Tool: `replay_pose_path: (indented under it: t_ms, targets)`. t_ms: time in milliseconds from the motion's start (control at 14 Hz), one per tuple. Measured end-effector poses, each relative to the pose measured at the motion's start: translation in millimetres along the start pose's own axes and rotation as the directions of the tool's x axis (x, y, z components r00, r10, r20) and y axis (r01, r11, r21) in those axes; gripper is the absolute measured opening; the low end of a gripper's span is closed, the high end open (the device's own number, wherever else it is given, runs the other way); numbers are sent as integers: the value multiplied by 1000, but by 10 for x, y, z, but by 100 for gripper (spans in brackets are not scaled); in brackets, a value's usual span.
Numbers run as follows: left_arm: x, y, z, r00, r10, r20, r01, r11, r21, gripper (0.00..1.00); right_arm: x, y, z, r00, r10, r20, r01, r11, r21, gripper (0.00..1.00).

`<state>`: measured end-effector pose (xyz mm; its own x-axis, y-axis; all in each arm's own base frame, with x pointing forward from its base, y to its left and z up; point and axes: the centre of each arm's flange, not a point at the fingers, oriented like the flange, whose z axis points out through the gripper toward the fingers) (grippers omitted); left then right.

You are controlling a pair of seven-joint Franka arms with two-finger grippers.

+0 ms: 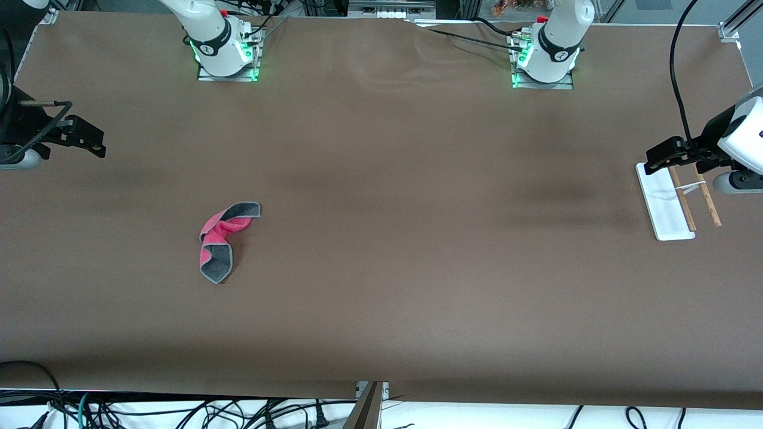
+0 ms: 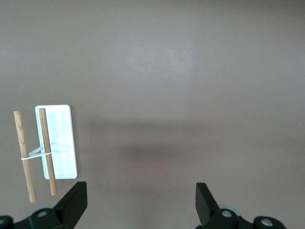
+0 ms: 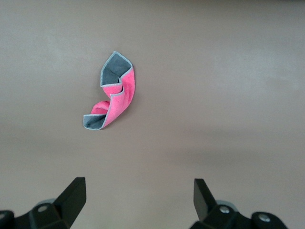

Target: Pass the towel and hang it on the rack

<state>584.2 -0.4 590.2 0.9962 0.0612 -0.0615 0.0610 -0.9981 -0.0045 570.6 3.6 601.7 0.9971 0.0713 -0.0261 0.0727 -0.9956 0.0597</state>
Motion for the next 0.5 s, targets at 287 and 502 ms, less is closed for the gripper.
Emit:
replay_pose_path:
  t_ms: [287,502]
  targets:
    - [0,0,0,1000,0,0,0,1000,0,100,16,5,16,1000,2,2,-2,1000,0,100]
    - [0,0,0,1000,0,0,0,1000,0,100,34,3,35,1000,1,5,-1,1000,1,100]
